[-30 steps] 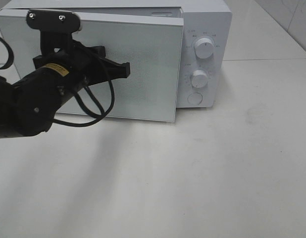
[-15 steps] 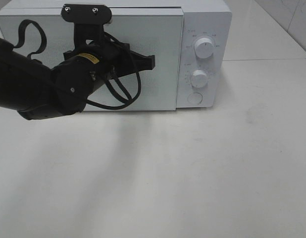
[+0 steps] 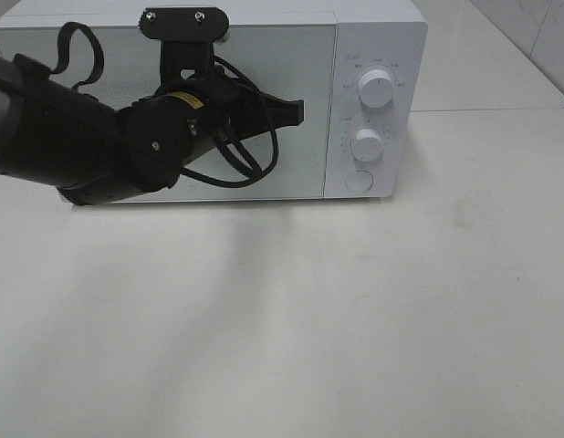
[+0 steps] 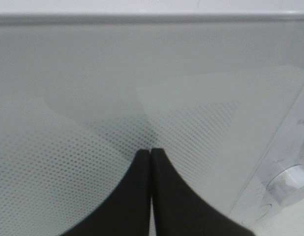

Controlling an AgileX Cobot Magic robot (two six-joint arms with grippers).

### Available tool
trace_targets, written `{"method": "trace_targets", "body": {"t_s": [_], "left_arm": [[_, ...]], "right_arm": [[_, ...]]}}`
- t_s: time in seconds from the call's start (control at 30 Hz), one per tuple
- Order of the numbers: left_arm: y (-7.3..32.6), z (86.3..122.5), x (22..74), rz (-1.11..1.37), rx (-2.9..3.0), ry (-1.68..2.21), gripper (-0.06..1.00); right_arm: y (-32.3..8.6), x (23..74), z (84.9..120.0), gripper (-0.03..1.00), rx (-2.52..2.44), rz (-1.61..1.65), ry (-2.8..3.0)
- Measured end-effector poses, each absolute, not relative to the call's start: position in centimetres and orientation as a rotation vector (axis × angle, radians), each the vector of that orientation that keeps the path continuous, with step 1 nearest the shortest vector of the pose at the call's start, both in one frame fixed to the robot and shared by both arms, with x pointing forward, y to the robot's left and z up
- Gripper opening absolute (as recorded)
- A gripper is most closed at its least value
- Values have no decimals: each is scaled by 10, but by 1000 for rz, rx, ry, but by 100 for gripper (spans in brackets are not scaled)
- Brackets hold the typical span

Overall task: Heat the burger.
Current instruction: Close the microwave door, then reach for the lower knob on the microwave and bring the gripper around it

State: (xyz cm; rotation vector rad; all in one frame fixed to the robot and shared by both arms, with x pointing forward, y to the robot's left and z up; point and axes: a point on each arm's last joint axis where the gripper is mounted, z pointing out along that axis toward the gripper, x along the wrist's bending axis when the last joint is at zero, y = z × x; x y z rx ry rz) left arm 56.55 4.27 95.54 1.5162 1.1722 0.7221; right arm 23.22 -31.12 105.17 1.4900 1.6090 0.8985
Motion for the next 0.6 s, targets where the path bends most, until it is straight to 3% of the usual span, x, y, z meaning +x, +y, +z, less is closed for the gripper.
{"method": "trace_targets", "body": {"t_s": [0.27, 0.3, 0.33, 0.37, 0.4, 0.43, 0.47, 0.5, 0.53, 0.57, 0.6], "left_arm": [[43, 953, 544, 579, 1655, 1210, 1], [42, 950, 536, 488, 1741, 1230, 10], [42, 950, 536, 488, 1741, 1230, 10], [42, 949, 532, 443, 1780, 1236, 17], [41, 951, 525, 364, 1842, 1245, 35], [41, 951, 525, 364, 1842, 1245, 35], [41, 952, 518, 289, 1901, 1250, 46], [41, 952, 514, 244, 1934, 1253, 68], [41, 952, 514, 244, 1934, 1253, 68], [41, 953, 506, 162, 1997, 1256, 87], [41, 953, 506, 162, 1997, 1256, 87]], "right_arm": [[-311, 232, 1052, 75, 1490, 899, 1609], [-311, 232, 1052, 75, 1490, 899, 1609], [-311, 232, 1052, 75, 1490, 899, 1609], [-311, 232, 1052, 75, 1490, 899, 1609], [-311, 232, 1052, 75, 1490, 899, 1609], [-311, 232, 1052, 75, 1490, 899, 1609], [-311, 232, 1052, 75, 1490, 899, 1609], [-311, 232, 1052, 75, 1490, 899, 1609], [-311, 232, 1052, 75, 1490, 899, 1609], [-311, 232, 1052, 75, 1490, 899, 1609], [-311, 232, 1052, 75, 1490, 899, 1609]]}}
